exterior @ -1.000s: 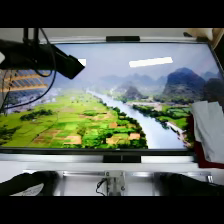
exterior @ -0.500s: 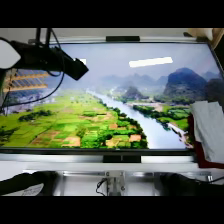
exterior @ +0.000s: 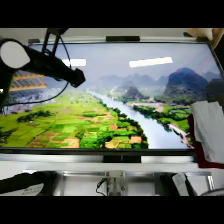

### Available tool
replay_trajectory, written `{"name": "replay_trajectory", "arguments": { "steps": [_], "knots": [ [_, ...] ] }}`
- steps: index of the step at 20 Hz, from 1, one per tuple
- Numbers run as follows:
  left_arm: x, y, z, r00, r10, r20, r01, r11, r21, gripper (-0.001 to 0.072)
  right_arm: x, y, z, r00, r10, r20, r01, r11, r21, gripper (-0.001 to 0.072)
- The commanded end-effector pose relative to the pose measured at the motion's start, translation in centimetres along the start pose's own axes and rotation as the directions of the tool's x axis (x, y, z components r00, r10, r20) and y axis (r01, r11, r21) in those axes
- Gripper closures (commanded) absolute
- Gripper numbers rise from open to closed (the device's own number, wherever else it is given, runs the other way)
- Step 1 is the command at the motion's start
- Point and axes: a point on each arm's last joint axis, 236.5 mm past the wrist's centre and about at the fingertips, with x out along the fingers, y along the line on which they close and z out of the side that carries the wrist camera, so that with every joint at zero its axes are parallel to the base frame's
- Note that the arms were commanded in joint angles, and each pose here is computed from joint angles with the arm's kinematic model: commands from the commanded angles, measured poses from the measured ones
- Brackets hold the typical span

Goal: Fold the shirts.

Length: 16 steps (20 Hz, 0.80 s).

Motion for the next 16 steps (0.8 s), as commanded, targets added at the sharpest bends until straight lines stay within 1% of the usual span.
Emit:
{"name": "replay_trajectory", "arguments": {
  "steps": [1,2,3,4,5,6,7,9,10,12,16],
  "knots": [
    [0.8,4.5,-5.9,0.948,0.182,-0.263,-0.224,0.964,-0.141,0.0007,10.3,9.9,-10.7,0.959,-0.018,-0.283,-0.082,0.937,-0.339,0.0213],
    [2.3,4.2,-8.1,0.922,0.163,-0.351,-0.224,0.965,-0.139,0.0007,12.2,12.4,-14.2,0.934,-0.072,-0.351,-0.113,0.870,-0.479,0.0213],
    [3.6,3.5,-11.1,0.881,0.134,-0.454,-0.209,0.971,-0.119,0.0007,13.8,13.9,-18.3,0.890,-0.166,-0.425,-0.138,0.789,-0.598,0.0205],
    [4.9,3.0,-14.1,0.840,0.113,-0.530,-0.205,0.972,-0.118,0.0006,14.8,14.5,-21.8,0.829,-0.261,-0.495,-0.176,0.718,-0.673,0.0204],
    [6.0,2.4,-16.5,0.821,0.088,-0.563,-0.208,0.966,-0.152,0.0005,15.4,15.3,-24.7,0.769,-0.306,-0.561,-0.238,0.678,-0.696,0.0204],
    [6.9,2.1,-17.8,0.831,0.081,-0.550,-0.223,0.955,-0.196,0.0005,16.0,16.6,-26.9,0.732,-0.296,-0.614,-0.301,0.668,-0.681,0.0204],
    [7.4,1.6,-18.6,0.852,0.069,-0.519,-0.218,0.948,-0.232,0.0005,16.8,17.9,-27.8,0.738,-0.261,-0.623,-0.323,0.674,-0.664,0.0204],
    [7.8,1.1,-19.8,0.874,0.056,-0.483,-0.211,0.939,-0.271,0.0005,18.6,20.0,-27.4,0.815,-0.201,-0.544,-0.306,0.648,-0.697,0.0204],
    [7.8,1.0,-20.3,0.871,0.056,-0.488,-0.215,0.937,-0.276,0.0005,18.9,21.0,-27.5,0.832,-0.166,-0.530,-0.318,0.639,-0.700,0.0205],
    [8.0,1.0,-20.6,0.866,0.053,-0.497,-0.215,0.937,-0.275,0.0005,18.9,22.7,-28.2,0.836,-0.102,-0.540,-0.360,0.640,-0.678,0.0205],
    [8.1,1.0,-20.4,0.871,0.055,-0.488,-0.214,0.937,-0.276,0.0005,18.8,23.3,-28.5,0.831,-0.074,-0.551,-0.381,0.647,-0.661,0.0205]
  ]
}}
